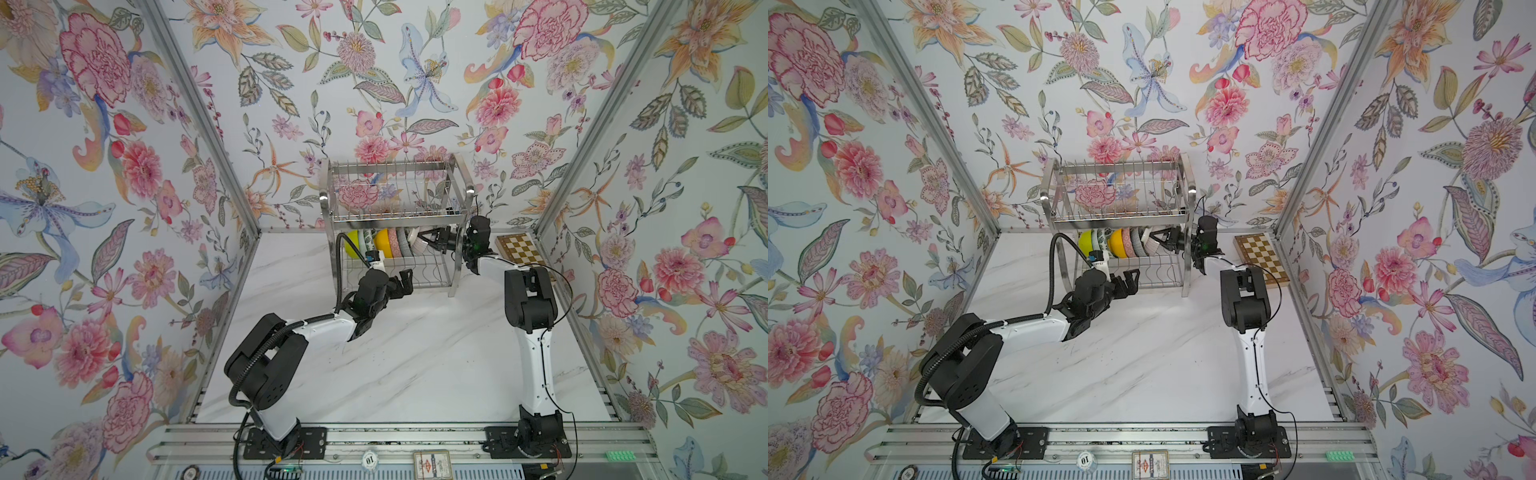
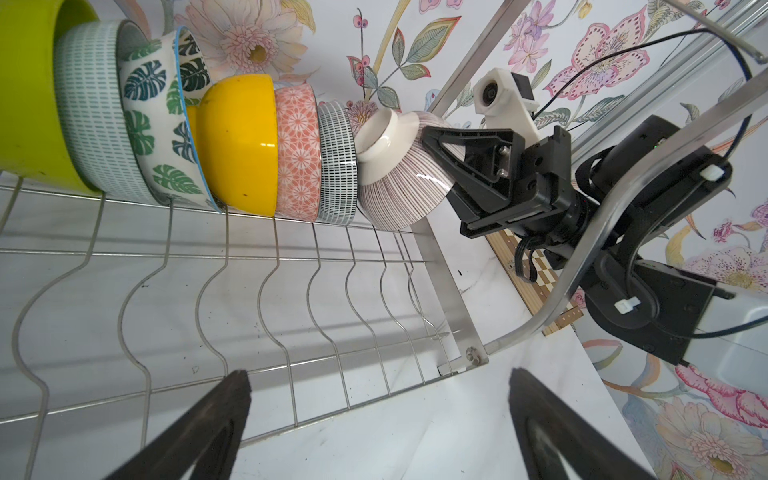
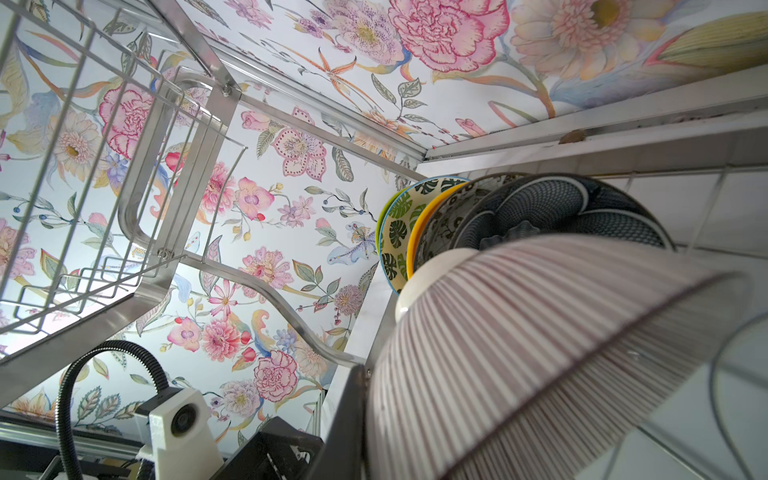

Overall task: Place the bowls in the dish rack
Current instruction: 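Lower the bowl into the slot next to the black-and-white bowl with the right gripper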

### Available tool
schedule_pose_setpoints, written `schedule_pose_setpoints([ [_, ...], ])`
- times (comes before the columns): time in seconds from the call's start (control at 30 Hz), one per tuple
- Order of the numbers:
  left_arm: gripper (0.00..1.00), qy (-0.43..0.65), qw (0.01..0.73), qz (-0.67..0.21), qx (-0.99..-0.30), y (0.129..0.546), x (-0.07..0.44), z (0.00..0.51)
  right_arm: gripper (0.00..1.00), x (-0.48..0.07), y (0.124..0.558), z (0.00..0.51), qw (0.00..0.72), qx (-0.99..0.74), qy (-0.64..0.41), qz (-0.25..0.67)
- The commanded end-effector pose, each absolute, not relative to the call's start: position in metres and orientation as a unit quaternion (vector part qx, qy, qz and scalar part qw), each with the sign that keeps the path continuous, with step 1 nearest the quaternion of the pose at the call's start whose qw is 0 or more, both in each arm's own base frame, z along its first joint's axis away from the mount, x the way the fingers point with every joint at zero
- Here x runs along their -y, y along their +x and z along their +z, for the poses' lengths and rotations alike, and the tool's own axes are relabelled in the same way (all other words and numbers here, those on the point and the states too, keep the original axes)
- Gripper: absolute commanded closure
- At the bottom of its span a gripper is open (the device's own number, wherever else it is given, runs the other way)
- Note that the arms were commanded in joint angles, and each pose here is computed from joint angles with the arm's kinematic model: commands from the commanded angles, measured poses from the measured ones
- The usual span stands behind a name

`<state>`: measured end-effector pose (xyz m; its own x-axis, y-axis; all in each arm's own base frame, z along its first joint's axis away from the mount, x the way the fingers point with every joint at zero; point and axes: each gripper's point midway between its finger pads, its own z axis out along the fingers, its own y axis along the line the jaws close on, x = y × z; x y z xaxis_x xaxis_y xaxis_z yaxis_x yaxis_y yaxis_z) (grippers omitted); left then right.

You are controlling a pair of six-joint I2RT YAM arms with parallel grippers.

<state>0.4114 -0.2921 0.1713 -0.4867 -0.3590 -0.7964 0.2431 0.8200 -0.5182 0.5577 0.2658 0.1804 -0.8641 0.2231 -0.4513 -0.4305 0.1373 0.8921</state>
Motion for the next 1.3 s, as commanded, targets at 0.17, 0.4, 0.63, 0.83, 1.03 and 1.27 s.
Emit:
schedule_pose_setpoints([
  [0.17,0.01,-0.034,0.506,-0.296,-0.81,0.417,0.289,0.175,1.0,-0.275,0.557,0.161,0.25,-0.693,-0.082,0.672],
  [0.4,0.01,-0.034,0.503,-0.293,-0.812,0.417,0.287,0.172,1.0,-0.278,0.563,0.151,0.262,-0.693,-0.068,0.668],
  [0.63,0.01,-0.034,0.501,-0.292,-0.814,0.418,0.286,0.17,1.0,-0.275,0.571,0.143,0.278,-0.694,-0.053,0.662],
  [0.83,0.01,-0.032,0.498,-0.289,-0.817,0.418,0.286,0.167,1.0,-0.277,0.577,0.133,0.278,-0.696,-0.046,0.661],
  [1.03,0.01,-0.033,0.497,-0.286,-0.819,0.419,0.283,0.165,0.99,-0.279,0.582,0.125,0.276,-0.697,-0.042,0.66],
  [1.27,0.01,-0.033,0.493,-0.285,-0.822,0.42,0.283,0.16,0.88,-0.282,0.583,0.118,0.283,-0.699,-0.035,0.656],
])
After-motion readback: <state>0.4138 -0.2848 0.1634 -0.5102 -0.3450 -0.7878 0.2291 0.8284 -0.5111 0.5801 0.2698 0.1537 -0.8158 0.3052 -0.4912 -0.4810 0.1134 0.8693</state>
